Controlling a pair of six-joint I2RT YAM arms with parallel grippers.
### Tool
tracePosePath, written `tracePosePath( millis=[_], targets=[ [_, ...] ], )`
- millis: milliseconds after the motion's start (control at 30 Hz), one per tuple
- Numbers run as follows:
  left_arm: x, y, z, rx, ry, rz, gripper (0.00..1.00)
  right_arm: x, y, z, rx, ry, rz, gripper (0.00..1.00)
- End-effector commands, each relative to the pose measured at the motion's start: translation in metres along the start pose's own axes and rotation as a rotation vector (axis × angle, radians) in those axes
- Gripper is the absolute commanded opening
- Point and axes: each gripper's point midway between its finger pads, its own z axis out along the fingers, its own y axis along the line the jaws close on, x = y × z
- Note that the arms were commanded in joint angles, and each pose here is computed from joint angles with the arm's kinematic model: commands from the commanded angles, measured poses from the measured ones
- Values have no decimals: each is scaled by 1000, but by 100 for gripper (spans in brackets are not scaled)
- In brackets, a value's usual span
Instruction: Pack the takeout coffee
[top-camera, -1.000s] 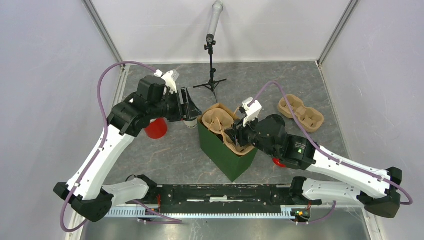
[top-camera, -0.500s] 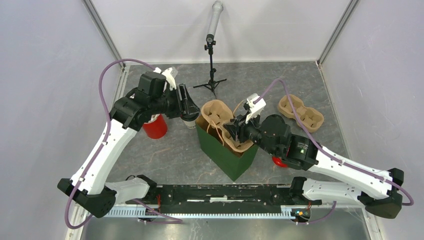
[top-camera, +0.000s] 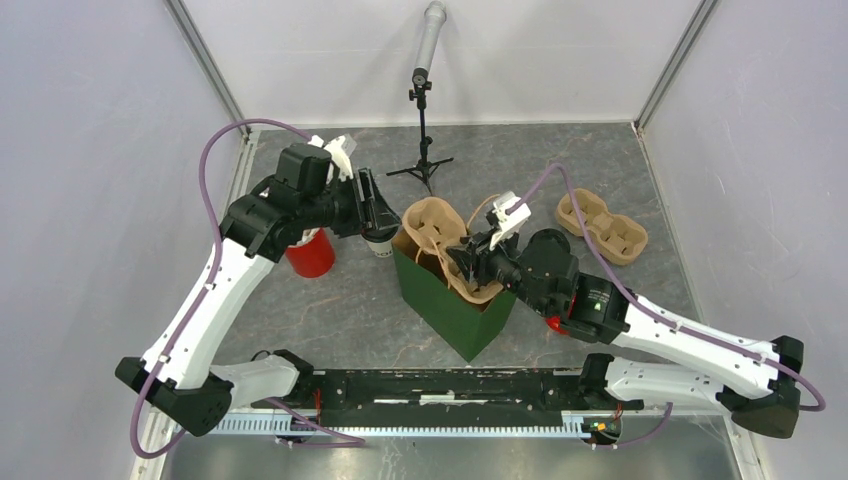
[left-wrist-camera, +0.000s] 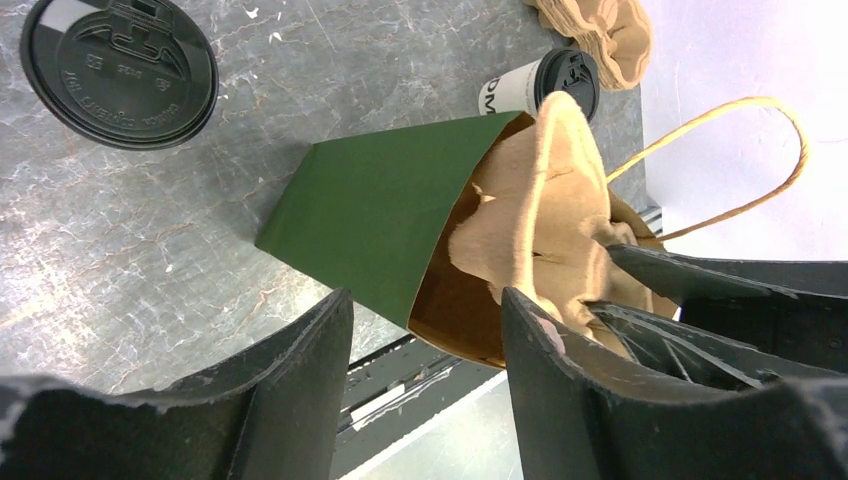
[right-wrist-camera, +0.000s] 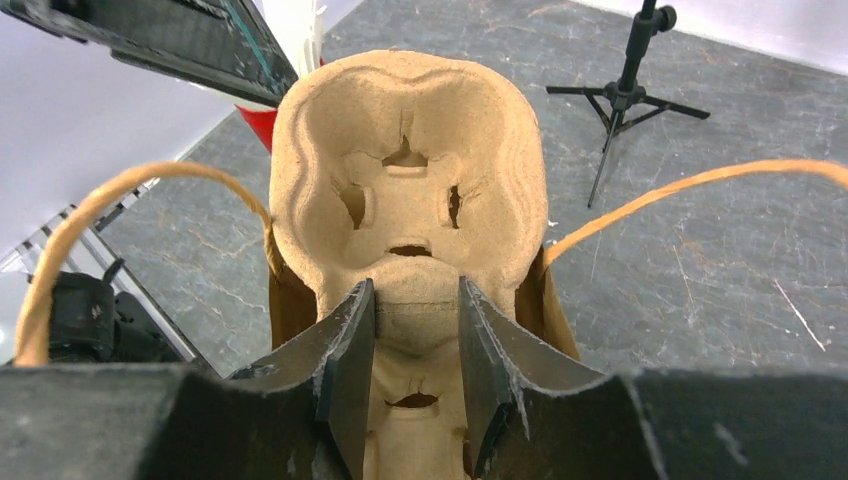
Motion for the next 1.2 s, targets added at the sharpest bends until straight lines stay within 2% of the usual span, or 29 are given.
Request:
tracePosePath(
  millis=[0, 167, 333, 533, 867, 1000, 1167],
  targets=[
    [0, -13, 1, 86, 0, 7, 61, -1, -4, -4, 10, -26, -2, 39],
    [0, -15, 7, 136, -24, 27, 58, 3, -6, -9, 7, -8, -1, 39],
    [2, -19, 13, 180, -14, 62, 61, 2, -7, -16, 3, -1, 10, 39],
    [3, -23, 19, 224, -17, 95, 63, 14, -9, -19, 9, 75, -27, 39],
    [12, -18, 28, 224, 24, 96, 58, 25, -11, -22, 9, 133, -63, 39],
    [8, -11, 23, 172, -3, 75, 57, 21, -13, -26, 13, 129, -67, 39],
    [5, -21, 18, 223, -19, 86, 63, 25, -14, -28, 13, 161, -97, 38]
  ],
)
